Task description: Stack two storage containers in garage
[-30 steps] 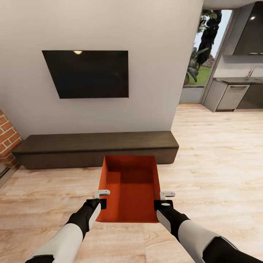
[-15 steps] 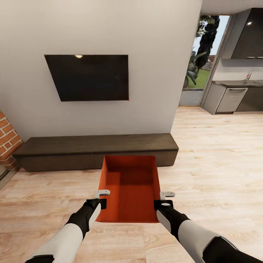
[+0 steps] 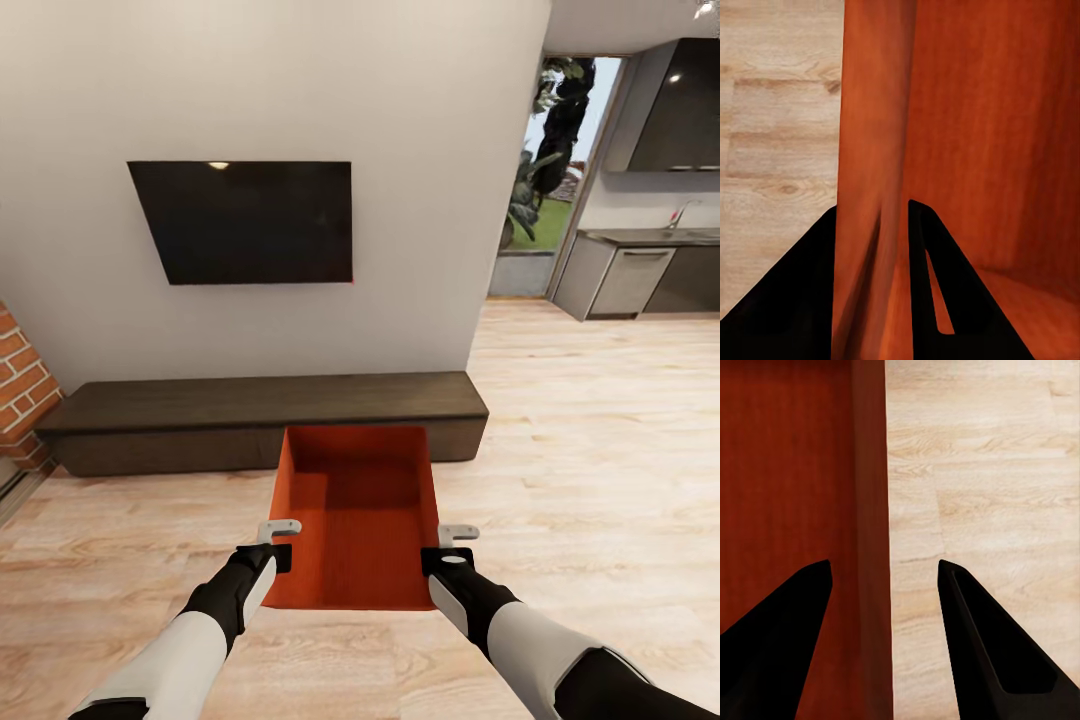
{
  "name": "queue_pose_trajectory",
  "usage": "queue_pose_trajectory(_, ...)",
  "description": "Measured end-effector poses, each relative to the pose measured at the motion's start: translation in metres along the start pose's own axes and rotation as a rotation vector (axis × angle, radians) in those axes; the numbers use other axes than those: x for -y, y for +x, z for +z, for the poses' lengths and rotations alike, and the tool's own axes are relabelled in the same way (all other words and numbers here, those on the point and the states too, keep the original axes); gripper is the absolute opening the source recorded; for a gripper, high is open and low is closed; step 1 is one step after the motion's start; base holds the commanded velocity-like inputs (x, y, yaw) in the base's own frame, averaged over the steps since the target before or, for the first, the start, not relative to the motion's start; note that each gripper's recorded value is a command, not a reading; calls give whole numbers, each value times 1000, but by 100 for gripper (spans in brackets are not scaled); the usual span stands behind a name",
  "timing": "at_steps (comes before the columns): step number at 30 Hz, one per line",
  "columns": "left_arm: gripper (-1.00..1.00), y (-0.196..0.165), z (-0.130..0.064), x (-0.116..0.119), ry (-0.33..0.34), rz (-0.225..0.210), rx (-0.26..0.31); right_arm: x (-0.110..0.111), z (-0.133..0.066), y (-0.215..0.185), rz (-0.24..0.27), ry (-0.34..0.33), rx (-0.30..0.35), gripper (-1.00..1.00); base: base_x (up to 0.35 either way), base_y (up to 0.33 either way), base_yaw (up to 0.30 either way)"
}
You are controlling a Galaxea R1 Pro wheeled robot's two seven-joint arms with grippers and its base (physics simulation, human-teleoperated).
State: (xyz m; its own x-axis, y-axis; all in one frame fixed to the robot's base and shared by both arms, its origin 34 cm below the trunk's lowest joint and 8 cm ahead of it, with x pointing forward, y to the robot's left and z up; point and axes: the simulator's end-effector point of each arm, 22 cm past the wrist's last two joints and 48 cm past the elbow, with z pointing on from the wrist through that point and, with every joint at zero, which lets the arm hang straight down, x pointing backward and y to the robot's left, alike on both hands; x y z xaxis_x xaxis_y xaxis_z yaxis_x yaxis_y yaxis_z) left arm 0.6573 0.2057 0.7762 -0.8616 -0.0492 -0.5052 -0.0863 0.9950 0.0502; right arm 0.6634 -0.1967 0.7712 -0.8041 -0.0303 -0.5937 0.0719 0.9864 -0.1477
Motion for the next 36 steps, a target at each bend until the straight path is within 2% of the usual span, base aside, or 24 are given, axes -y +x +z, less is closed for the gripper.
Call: queue_pose_trajectory(36, -100, -25, -20, 0, 3, -5, 53, 4, -17, -27, 8, 2, 52, -100, 0, 0, 0)
